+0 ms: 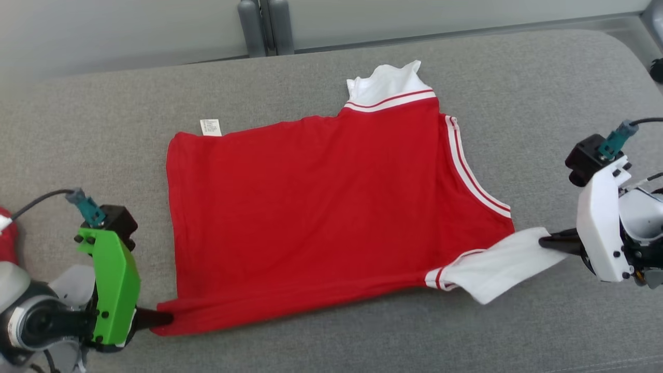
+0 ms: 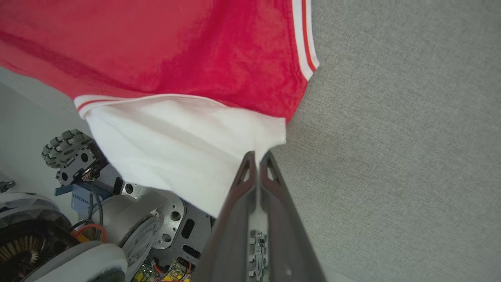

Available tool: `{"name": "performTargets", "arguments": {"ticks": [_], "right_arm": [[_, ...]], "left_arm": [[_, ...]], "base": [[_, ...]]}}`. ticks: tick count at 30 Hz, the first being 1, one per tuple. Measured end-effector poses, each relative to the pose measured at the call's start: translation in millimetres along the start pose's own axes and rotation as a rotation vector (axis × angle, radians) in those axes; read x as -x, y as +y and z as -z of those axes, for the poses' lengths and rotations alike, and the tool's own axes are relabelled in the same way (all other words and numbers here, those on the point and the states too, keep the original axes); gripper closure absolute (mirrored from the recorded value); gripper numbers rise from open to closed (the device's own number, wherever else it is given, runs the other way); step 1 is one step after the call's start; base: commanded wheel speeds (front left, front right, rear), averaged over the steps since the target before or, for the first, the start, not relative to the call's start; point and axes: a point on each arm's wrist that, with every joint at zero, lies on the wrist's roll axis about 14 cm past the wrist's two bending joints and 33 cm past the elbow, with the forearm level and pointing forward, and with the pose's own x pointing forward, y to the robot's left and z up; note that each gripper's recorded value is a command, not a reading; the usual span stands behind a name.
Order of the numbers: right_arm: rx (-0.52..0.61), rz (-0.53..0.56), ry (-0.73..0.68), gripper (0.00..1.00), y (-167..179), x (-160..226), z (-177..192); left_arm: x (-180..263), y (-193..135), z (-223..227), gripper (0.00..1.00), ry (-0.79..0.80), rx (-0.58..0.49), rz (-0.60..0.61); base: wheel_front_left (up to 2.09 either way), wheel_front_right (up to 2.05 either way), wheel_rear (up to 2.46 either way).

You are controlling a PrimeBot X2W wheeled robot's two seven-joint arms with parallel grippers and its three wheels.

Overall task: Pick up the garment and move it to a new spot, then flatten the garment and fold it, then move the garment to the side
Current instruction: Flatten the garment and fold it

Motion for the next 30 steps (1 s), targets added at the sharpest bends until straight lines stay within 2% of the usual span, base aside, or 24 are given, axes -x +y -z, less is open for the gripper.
{"name": "performTargets", "arguments": {"ticks": [5,13,20,21,22,23,24,30], "right_arm": [[-0.019,0.014,0.041,1.0,-12,-14,-20],[-0.081,0.024,0.056,1.0,-29,-45,-57],[-0.104,0.014,0.054,1.0,-31,-75,-76],[-0.105,0.012,0.055,0.81,-30,-79,-77],[-0.106,0.008,0.05,0.55,-29,-82,-79],[-0.109,0.004,0.043,0.21,-27,-84,-80],[-0.112,-0.002,0.035,0.0,-25,-86,-82],[-0.124,0.013,-0.086,0.0,-24,-74,-97]], "left_arm": [[-5,10,-13,1.0,0.069,0.049,0.015],[-14,24,-51,1.0,0.06,0.12,0.03],[-30,35,-63,1.0,0.067,0.165,0.046],[-32,38,-64,0.39,0.059,0.166,0.042],[-33,39,-65,0.0,0.05,0.168,0.043],[-34,39,-68,0.0,0.035,0.17,0.047],[-34,40,-70,0.0,0.019,0.172,0.045],[-22,42,-92,0.0,-0.142,0.146,0.029]], "base": [[0.0,0.0,0.0],[0.0,0.0,0.0],[0.0,0.0,0.0],[0.0,0.0,0.0],[0.0,0.0,0.0],[0.0,0.0,0.0],[0.0,0.0,0.0],[0.0,0.0,0.0]]}}
